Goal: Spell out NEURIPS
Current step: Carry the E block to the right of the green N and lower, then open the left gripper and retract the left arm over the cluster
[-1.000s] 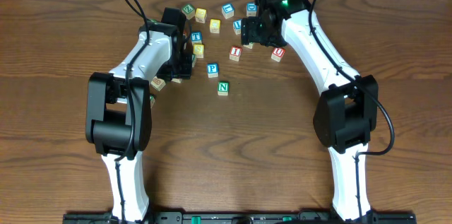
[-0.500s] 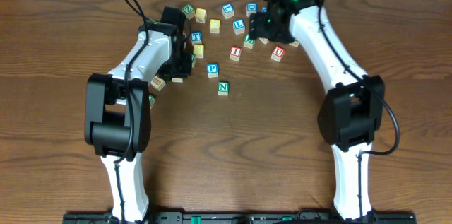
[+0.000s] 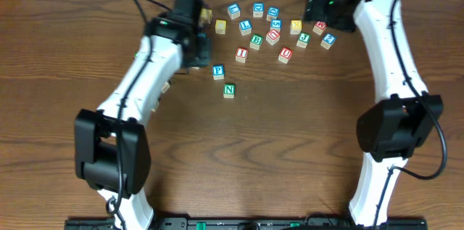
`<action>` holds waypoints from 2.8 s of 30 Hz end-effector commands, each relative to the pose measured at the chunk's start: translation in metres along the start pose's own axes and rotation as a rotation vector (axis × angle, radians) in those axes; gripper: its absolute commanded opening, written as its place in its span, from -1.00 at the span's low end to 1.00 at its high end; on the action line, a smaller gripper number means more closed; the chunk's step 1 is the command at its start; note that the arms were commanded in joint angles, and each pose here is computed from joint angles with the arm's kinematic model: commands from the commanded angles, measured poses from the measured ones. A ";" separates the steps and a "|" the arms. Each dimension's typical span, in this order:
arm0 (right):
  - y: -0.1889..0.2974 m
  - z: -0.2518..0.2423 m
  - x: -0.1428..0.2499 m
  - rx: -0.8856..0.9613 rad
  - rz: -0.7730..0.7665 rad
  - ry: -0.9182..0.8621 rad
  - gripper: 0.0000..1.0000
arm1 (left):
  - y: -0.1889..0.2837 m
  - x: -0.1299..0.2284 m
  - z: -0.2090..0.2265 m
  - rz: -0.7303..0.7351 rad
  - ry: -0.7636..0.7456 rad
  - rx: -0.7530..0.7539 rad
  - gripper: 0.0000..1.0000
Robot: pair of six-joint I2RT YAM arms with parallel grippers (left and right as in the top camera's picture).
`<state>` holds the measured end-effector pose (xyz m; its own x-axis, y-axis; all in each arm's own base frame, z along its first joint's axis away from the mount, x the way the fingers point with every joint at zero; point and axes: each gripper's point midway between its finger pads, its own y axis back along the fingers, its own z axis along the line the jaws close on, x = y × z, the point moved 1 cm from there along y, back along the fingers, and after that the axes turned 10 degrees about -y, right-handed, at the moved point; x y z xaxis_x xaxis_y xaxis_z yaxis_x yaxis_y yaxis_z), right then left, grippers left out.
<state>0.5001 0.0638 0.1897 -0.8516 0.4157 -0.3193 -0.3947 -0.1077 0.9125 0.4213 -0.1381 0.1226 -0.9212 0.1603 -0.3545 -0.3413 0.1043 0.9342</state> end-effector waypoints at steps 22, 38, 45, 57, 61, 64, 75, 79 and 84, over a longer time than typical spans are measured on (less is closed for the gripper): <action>0.013 -0.018 0.006 0.041 0.039 0.030 0.70 | -0.076 0.055 -0.117 0.133 -0.057 -0.006 -0.37; 0.013 -0.019 0.008 0.044 0.045 0.029 0.72 | -0.093 0.062 -0.110 0.157 -0.046 -0.055 -0.35; 0.013 -0.020 0.008 0.048 0.045 0.029 0.72 | -0.093 0.062 -0.110 0.158 -0.046 -0.055 -0.21; 0.013 -0.020 0.008 0.048 0.046 0.029 0.72 | -0.093 0.061 -0.110 0.151 -0.045 -0.052 -0.21; 0.013 -0.020 0.008 0.048 0.045 0.029 0.72 | -0.088 0.056 -0.110 0.143 -0.041 -0.049 -0.21; 0.013 -0.020 0.008 0.048 0.045 0.029 0.74 | -0.078 0.049 -0.111 0.118 -0.045 -0.038 -0.21; 0.012 -0.020 0.008 0.048 0.045 0.029 0.75 | -0.014 0.016 -0.115 -0.031 -0.087 0.020 -0.19; 0.012 -0.019 0.008 0.047 0.045 0.030 0.75 | 0.012 0.004 -0.106 -0.085 -0.085 0.030 -0.20; 0.012 -0.009 0.011 0.035 0.040 0.050 0.76 | 0.044 -0.009 -0.075 -0.141 -0.046 0.018 -0.21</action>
<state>0.4825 0.0506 0.1835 -0.8820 0.3914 -0.2625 -0.3203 -0.0894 0.9431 0.3908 -0.2321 0.1396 -0.8781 0.2101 -0.4299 -0.4038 0.1564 0.9014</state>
